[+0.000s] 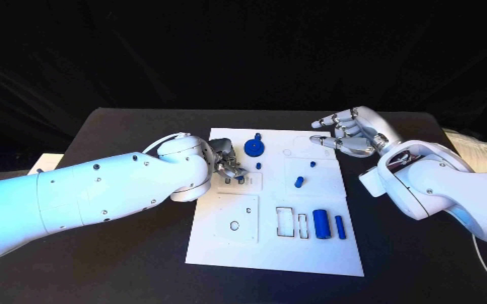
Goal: Assemble the parts on the task board
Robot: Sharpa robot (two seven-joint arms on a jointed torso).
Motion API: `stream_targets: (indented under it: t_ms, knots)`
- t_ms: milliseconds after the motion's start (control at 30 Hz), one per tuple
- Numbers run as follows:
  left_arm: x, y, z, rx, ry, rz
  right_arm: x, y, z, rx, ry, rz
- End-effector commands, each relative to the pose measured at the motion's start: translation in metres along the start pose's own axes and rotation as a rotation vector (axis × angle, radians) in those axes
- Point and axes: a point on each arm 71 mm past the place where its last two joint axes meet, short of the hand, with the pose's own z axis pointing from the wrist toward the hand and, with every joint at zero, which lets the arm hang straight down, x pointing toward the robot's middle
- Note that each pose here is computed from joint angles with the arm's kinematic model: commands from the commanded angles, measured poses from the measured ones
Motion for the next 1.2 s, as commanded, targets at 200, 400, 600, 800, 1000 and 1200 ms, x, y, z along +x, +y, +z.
stream_targets:
  t_ms: [200,400,600,800,1000,1200]
  knots:
    - [0.004,-0.0007,0.0001,-0.009,0.042,0.052,0.0022,0.0008,0.0001,-0.008,0.02,-0.005]
    - [0.0063,0.0018,0.0008,-0.028,0.08,0.059,0.0023,0.0008,0.0001,-0.008,0.02,-0.005]
    - [0.0084,0.0019,0.0006,-0.032,0.109,0.05,0.0031,0.0007,0.0009,-0.01,0.019,-0.004]
    - [0.0091,0.0023,0.0009,-0.037,0.12,0.047,0.0044,0.0002,0.0014,-0.01,0.02,-0.003]
    - [0.0092,0.0028,0.0014,-0.044,0.124,0.049,0.0049,0.0002,0.0013,-0.01,0.022,-0.002]
    - [0.0098,0.0026,0.0031,-0.05,0.136,0.048,0.0049,0.0003,0.001,-0.01,0.022,-0.002]
